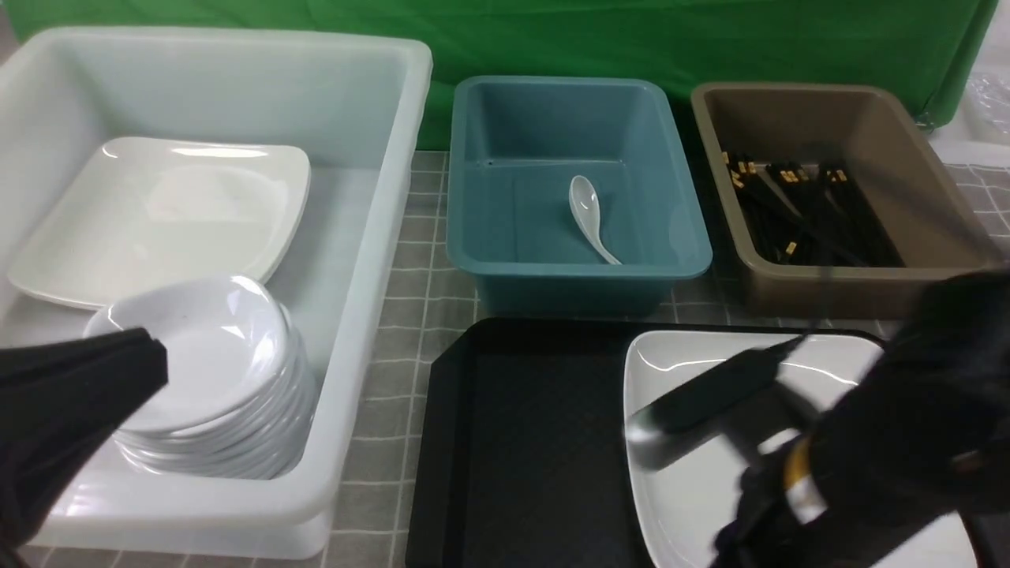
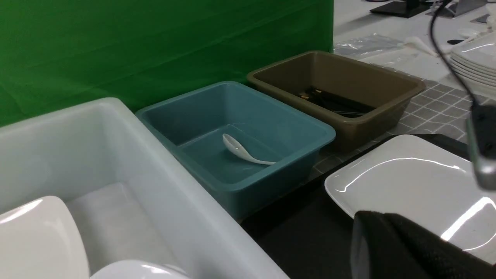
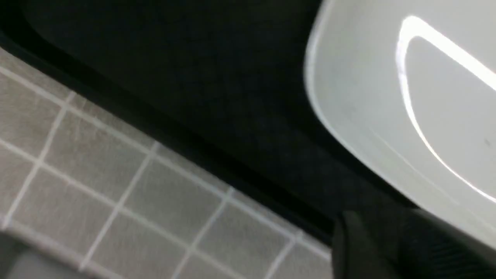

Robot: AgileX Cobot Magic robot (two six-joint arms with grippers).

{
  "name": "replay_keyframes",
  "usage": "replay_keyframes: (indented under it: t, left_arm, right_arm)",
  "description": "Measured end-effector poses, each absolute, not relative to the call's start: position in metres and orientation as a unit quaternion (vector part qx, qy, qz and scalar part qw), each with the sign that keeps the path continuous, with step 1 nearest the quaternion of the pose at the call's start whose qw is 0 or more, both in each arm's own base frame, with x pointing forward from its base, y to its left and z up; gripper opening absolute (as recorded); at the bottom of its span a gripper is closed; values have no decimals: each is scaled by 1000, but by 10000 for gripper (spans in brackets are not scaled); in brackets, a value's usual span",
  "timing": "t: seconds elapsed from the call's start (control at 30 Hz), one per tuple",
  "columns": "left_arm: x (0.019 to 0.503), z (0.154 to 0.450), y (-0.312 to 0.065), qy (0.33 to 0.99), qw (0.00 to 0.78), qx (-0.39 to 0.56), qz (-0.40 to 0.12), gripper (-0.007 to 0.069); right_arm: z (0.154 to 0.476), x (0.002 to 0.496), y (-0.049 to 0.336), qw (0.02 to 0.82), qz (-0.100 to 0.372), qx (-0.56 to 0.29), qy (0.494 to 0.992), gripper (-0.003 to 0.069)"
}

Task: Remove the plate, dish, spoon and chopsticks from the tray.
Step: Use the right arm to grab a plate from the dinner plate

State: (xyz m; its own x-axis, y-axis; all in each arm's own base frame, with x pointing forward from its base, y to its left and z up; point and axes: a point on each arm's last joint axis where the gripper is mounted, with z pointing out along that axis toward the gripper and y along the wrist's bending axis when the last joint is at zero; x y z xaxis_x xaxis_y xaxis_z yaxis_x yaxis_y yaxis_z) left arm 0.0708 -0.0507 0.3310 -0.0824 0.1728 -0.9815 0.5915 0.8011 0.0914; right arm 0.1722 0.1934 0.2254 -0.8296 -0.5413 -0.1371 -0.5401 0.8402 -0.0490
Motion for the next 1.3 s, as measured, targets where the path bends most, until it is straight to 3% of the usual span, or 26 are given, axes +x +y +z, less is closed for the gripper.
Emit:
replay_keyframes:
  t: [0.03,0.1,0.17,0.4,0.67,0.9,1.13,1.23,1.3]
  left_arm:
    - [71,331,-51,716,622,267,-168,10]
    - [71,332,-51,711,628,266,-171,10]
    - [71,333,-51,708,632,265,-172,10]
    - [71,334,-51,706,634,264,-173,10]
    - [71,334,-51,705,635,266,-172,10]
    - [71,334,-51,705,635,266,-171,10]
    - [71,334,-51,705,634,266,-171,10]
    - [71,334,-51,705,635,269,-169,10]
    - [71,333,-51,703,636,273,-166,10]
  right_arm:
    - [222,172,196,72,-10,-287,955,279]
    - [210,178,212,87,-31,-301,949,387]
    - [199,185,220,92,-48,-307,946,432]
    - [161,208,227,87,-63,-302,947,454]
    - [157,219,223,85,-60,-288,952,452]
    - [158,217,226,71,-47,-317,945,340]
    - [166,210,226,57,-37,-344,937,304]
    - [184,197,227,46,-38,-350,935,235]
    - [217,185,231,60,-31,-356,932,182]
